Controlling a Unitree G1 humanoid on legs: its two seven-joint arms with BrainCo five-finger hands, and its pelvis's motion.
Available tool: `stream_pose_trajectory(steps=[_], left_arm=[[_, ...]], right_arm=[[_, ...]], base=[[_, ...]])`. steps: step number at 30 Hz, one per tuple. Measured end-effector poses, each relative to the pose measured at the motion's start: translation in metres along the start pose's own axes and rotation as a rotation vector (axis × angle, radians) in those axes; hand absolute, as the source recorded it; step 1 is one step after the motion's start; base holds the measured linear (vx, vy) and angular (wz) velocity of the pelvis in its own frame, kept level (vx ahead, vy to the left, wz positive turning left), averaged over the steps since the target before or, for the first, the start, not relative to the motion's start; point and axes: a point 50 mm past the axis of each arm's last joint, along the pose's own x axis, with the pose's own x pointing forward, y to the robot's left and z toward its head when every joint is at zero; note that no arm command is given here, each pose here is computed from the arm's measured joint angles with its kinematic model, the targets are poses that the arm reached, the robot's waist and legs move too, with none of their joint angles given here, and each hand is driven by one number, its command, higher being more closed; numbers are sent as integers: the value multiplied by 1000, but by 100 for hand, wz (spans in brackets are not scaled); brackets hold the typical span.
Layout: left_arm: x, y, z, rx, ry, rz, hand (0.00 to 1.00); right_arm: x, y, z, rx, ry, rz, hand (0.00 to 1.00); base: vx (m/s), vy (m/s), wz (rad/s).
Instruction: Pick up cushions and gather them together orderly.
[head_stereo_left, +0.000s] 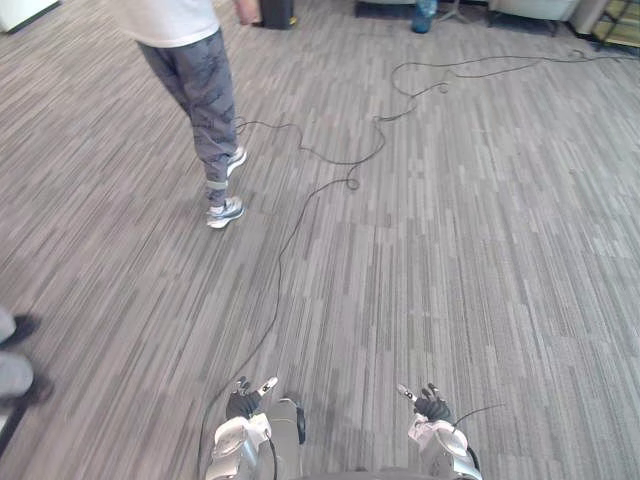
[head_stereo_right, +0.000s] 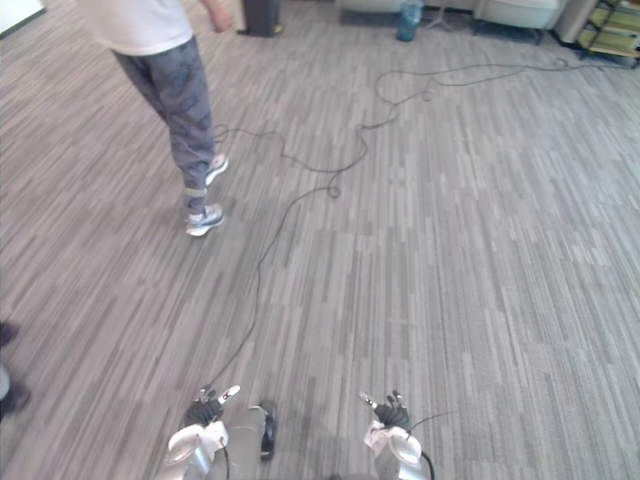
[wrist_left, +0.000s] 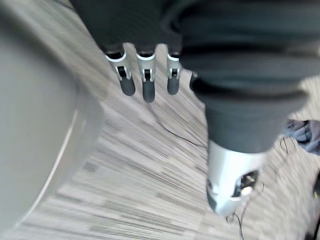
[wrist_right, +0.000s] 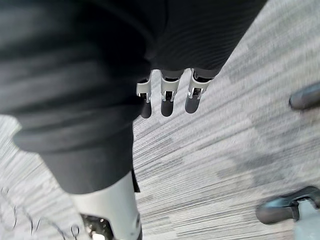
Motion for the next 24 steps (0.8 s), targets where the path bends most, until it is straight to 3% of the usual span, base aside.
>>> stream_pose_trajectory(steps=[11,18,24], left_arm=[[7,-6,-2,75,50,-22,0],[1,-9,-20,82,124,-39,0],[-1,8,-21,32,116,24,0]], right_arm=[[-5,4,-2,-86,-17,61,0],[-4,-9,5,-48,-43,23,0],[-2,8,-3,-80,9,74,0]], base=[[494,238,-91],[614,20,-28],[704,-17,-101]])
